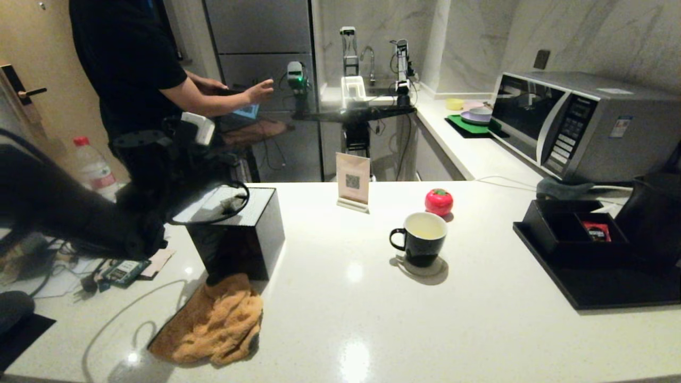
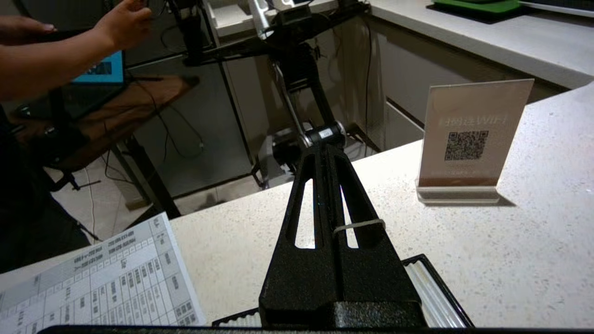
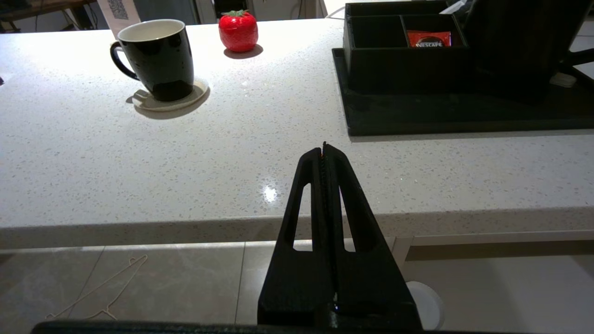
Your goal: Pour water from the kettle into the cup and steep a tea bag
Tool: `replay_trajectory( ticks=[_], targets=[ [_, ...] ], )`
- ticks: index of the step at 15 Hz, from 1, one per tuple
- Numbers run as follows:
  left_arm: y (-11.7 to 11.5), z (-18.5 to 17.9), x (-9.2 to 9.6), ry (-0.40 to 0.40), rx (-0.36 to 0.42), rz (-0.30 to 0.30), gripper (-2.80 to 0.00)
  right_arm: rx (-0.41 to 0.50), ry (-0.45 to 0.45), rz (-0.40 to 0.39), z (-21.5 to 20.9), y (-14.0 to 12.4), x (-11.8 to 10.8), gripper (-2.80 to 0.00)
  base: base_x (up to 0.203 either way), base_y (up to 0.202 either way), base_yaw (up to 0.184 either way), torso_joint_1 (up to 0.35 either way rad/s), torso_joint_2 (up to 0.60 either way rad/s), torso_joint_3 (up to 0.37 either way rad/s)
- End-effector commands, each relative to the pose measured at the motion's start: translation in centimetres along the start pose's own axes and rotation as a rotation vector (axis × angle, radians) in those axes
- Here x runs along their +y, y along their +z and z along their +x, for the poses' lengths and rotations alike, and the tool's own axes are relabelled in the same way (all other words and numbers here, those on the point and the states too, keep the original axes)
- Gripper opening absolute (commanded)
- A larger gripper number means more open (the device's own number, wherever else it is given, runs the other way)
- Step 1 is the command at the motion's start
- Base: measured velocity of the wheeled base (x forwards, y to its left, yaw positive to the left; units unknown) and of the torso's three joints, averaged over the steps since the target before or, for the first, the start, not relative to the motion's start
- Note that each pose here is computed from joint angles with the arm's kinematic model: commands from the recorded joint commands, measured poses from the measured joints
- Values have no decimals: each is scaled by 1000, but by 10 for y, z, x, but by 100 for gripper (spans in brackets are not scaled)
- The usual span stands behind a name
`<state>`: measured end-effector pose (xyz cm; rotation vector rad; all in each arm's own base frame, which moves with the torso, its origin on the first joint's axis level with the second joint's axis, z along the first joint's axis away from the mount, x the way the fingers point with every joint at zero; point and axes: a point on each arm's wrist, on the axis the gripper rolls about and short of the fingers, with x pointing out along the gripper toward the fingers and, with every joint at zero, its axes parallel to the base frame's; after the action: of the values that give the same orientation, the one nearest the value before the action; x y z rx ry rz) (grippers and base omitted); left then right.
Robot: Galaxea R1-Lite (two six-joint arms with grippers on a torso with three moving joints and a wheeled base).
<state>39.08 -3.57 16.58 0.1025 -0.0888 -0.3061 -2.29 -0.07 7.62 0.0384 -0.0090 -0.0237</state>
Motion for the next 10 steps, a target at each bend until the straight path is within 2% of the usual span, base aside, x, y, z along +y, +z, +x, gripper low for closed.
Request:
replay_trajectory(
  ticks=[1, 4, 10],
  targets=[
    [-9, 4, -4, -14, 11, -3, -280, 1, 1, 0, 0, 0, 0, -280, 0, 0, 0, 0, 0, 0],
    [-15, 8, -6, -20, 21, -1, -280, 1, 1, 0, 0, 0, 0, -280, 0, 0, 0, 0, 0, 0],
    [-4, 16, 0, -9, -28, 13, -280, 1, 1, 0, 0, 0, 0, -280, 0, 0, 0, 0, 0, 0]
  ],
)
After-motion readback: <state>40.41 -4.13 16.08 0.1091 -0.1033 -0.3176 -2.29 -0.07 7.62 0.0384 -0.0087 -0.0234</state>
